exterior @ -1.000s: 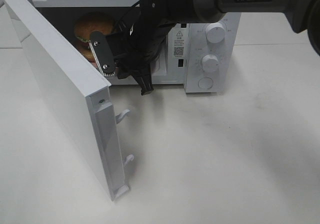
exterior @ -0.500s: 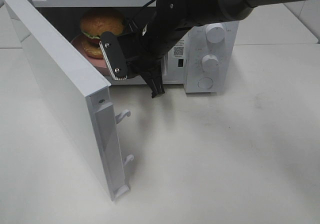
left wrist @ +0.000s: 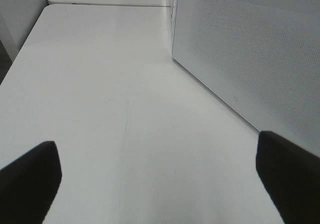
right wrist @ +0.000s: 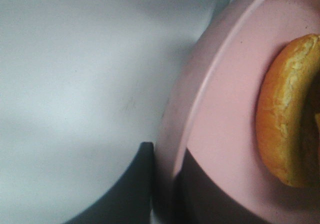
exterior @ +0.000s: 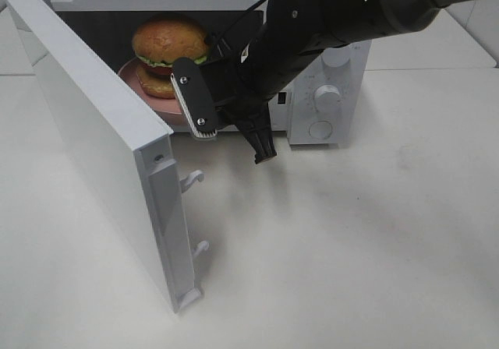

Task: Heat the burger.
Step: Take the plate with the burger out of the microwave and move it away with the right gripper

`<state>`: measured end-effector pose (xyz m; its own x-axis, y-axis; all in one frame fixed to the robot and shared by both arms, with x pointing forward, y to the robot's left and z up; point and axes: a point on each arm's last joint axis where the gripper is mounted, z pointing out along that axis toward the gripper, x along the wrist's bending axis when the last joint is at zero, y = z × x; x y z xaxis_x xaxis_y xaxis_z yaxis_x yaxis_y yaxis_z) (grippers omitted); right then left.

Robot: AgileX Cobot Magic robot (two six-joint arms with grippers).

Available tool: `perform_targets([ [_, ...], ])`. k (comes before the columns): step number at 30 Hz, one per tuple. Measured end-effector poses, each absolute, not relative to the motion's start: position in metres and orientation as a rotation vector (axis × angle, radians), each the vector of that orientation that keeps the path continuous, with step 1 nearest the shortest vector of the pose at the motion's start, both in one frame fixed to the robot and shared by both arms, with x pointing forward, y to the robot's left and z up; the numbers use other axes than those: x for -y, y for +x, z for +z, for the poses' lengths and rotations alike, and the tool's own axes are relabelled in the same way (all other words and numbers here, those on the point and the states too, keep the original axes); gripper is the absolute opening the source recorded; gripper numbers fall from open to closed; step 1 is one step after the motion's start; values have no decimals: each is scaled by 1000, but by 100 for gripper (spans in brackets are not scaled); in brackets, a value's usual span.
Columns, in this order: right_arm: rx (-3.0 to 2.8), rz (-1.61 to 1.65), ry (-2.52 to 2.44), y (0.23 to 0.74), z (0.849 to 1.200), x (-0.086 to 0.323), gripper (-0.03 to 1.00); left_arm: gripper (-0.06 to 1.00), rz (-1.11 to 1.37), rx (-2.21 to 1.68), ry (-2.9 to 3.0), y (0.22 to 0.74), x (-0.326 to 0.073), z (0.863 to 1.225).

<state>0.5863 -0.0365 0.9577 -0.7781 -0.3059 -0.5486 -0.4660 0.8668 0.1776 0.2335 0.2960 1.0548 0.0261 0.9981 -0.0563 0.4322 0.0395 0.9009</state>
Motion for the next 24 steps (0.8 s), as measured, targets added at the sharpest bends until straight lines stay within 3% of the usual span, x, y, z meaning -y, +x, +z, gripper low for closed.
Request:
perform_targets([
  [24, -2515, 385, -600, 517, 966, 85, 7, 98, 899, -1521, 1507, 234, -296, 1055],
])
